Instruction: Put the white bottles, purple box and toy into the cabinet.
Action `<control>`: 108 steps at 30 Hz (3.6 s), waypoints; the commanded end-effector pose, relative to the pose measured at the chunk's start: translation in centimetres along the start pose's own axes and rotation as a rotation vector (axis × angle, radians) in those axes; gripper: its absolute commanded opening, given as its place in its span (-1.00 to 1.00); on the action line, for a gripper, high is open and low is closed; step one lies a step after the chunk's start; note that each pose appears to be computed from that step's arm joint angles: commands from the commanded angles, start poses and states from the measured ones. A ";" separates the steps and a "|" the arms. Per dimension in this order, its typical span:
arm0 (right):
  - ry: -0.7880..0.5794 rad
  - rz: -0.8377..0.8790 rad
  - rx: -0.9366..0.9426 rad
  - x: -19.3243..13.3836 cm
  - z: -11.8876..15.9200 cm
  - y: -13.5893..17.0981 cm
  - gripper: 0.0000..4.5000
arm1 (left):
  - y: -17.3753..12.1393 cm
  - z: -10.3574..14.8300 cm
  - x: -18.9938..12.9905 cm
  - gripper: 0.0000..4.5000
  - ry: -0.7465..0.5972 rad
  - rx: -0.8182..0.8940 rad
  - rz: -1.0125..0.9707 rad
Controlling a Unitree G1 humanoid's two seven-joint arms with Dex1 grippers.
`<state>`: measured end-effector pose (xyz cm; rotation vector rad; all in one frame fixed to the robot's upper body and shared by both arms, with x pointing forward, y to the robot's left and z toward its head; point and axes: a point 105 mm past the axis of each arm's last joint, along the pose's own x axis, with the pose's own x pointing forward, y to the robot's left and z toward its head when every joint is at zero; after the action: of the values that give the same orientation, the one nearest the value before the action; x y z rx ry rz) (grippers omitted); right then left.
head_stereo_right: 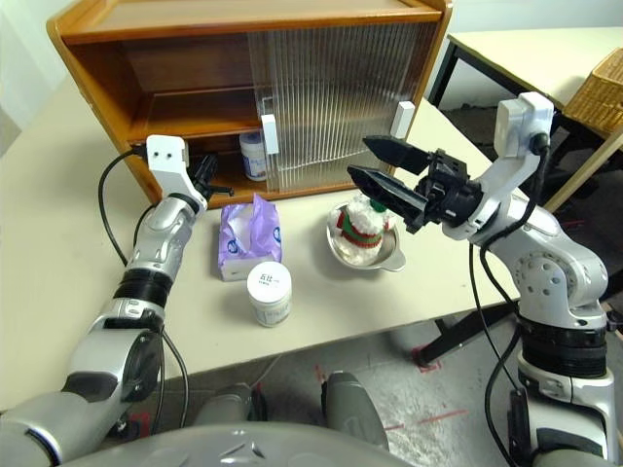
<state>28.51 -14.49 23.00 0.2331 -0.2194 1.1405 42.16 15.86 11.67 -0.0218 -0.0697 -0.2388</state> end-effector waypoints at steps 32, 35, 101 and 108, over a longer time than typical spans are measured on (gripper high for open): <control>-0.007 0.033 -0.010 0.7 0.1 -0.4 1.00 | -4.9 -0.4 -17.3 0.98 0.206 0.226 -1.317; 0.001 0.031 -0.016 0.5 0.4 -0.4 1.00 | -5.5 -1.6 -17.1 0.98 0.201 0.225 -1.332; 0.018 -0.010 -0.024 -0.3 0.4 -0.4 1.00 | -10.6 -0.7 -14.8 0.35 0.042 0.107 -1.381; 0.011 0.001 -0.018 0.0 0.2 -0.5 1.00 | -8.4 1.3 -12.4 0.35 0.017 0.044 -1.207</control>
<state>28.92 -14.86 22.95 0.2222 -0.2042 1.1334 26.95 9.96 10.72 0.0888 -0.0222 -1.5027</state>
